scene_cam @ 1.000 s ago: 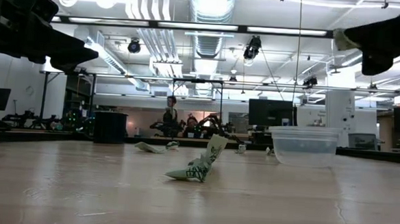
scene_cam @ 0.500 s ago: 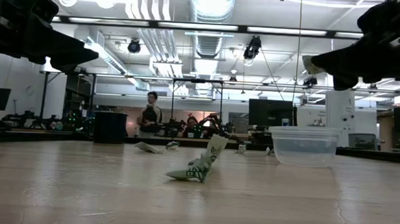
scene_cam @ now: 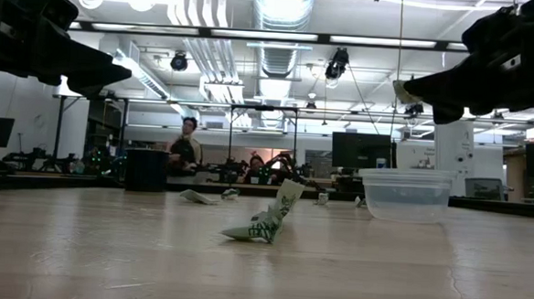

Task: Pick and place Stevia / Truvia into bins
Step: Put the white stevia packet into the right transparent container

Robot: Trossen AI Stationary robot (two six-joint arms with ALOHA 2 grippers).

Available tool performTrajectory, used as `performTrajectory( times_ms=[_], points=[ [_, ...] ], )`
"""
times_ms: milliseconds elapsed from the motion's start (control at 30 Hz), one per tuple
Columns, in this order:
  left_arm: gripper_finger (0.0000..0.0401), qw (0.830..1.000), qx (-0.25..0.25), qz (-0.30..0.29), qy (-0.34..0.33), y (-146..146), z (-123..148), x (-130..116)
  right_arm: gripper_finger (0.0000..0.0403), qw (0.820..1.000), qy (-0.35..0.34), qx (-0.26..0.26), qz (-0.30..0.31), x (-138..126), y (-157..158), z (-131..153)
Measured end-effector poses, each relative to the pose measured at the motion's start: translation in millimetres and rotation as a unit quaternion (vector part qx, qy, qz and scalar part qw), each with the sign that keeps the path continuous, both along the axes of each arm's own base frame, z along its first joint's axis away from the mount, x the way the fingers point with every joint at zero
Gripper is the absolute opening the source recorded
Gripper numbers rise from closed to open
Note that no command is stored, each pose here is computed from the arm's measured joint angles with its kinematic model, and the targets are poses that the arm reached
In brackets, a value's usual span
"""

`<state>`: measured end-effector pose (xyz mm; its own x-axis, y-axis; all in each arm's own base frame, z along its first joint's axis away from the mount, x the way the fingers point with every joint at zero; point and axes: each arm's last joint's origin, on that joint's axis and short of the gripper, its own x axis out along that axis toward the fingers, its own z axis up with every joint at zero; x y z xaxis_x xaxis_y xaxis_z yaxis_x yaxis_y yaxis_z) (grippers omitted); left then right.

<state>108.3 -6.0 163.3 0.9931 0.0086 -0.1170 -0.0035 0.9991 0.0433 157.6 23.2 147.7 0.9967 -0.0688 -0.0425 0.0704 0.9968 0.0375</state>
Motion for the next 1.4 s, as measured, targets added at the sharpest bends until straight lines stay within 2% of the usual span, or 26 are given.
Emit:
performTrajectory(
  times_ms=[433, 833, 967, 1233, 1400],
  points=[
    [0.0212, 1.000, 0.000, 0.000, 0.000, 0.0, 0.0, 0.0, 0.0010, 1.000, 0.000, -0.001, 0.000, 0.1, -0.1, 0.1],
    [0.0212, 1.000, 0.000, 0.000, 0.000, 0.0, 0.0, 0.0, 0.0050, 1.000, 0.000, 0.003, 0.000, 0.1, -0.1, 0.0],
    [0.0212, 1.000, 0.000, 0.000, 0.001, 0.0, -0.1, 0.0, 0.0095, 1.000, 0.000, 0.005, 0.000, 0.1, 0.0, 0.0],
    [0.0212, 1.000, 0.000, 0.000, 0.001, 0.0, -0.1, 0.0, 0.0224, 1.000, -0.001, 0.023, -0.001, 0.1, 0.0, 0.0],
    [0.0212, 1.000, 0.000, 0.000, 0.000, 0.0, 0.0, 0.0, 0.0290, 1.000, -0.001, 0.025, -0.001, 0.1, 0.0, 0.0]
  ],
)
